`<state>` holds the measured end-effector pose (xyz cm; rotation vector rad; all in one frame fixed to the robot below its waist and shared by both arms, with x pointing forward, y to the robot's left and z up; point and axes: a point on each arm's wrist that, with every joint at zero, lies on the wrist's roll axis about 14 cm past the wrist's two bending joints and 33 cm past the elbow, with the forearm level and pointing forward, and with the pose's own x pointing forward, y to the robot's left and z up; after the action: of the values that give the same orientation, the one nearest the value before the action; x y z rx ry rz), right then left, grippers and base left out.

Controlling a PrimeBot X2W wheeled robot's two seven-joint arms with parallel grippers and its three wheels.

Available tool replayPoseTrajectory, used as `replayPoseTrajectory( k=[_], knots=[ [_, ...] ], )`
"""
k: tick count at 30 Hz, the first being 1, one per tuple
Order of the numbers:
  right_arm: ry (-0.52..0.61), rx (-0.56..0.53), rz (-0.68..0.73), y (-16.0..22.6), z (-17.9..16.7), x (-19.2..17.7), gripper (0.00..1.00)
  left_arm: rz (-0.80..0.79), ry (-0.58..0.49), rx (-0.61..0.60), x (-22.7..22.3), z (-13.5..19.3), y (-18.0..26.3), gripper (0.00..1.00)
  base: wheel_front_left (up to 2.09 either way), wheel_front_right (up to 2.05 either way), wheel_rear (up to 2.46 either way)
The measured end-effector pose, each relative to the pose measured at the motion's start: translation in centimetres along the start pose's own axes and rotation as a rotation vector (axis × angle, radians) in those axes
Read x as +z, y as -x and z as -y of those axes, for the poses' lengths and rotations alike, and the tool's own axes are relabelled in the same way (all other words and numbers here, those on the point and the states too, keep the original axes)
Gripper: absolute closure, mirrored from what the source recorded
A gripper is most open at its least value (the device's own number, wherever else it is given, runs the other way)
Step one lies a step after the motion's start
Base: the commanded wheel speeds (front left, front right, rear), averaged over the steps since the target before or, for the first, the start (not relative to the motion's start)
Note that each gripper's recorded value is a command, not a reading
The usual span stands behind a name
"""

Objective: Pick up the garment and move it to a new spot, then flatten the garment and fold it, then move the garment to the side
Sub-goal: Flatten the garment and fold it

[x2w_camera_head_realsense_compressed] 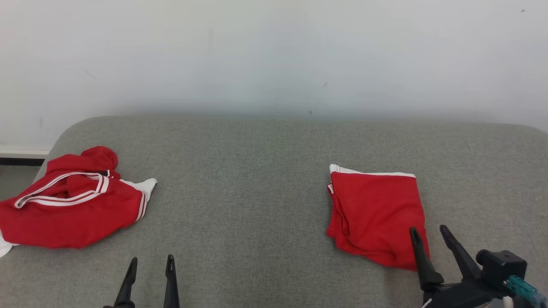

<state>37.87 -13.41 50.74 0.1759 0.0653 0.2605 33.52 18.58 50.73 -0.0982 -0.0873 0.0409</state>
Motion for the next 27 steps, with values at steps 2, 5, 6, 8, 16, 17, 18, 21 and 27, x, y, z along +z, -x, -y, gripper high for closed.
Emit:
replayPoseTrajectory(
  k=[2,5,6,8,16,17,18,21,27],
  knots=[
    [0.006,-0.037,0.020,0.8,1.2,0.3,0.00,0.003,0.002,-0.006,0.1,0.0,-0.1,0.00,0.00,0.00,0.00],
    [0.016,-0.083,0.049,1.8,2.9,0.8,0.00,-0.007,0.014,-0.008,-0.2,0.0,-0.2,0.00,0.00,0.00,0.00],
    [0.019,-0.098,0.058,2.1,3.4,1.0,0.00,-0.012,0.015,-0.007,-0.4,-0.1,-0.2,0.00,0.00,0.00,0.00],
    [0.023,-0.129,0.072,2.7,4.5,1.2,0.00,-0.026,0.022,-0.008,-0.8,-0.2,-0.2,0.00,0.00,0.00,0.00],
    [0.018,-0.190,0.083,4.3,6.5,0.7,0.00,-0.060,0.035,0.000,-1.9,-0.6,-0.7,0.00,0.00,0.00,0.00],
    [0.016,-0.193,0.076,4.4,6.6,0.5,0.00,-0.066,0.035,0.002,-2.1,-0.7,-0.8,0.00,0.00,0.00,0.00],
    [0.016,-0.195,0.069,4.5,6.7,0.2,0.00,-0.067,0.035,0.004,-2.1,-0.8,-0.9,0.00,0.00,0.00,0.00],
    [0.013,-0.192,0.050,4.6,6.7,-0.5,0.00,-0.090,0.037,0.005,-2.8,-0.9,-0.9,0.00,0.00,0.00,0.00],
    [0.009,-0.196,0.038,4.6,6.9,-1.1,0.00,-0.109,0.032,0.003,-3.4,-1.1,-1.0,0.00,0.00,0.00,0.00]
  ],
)
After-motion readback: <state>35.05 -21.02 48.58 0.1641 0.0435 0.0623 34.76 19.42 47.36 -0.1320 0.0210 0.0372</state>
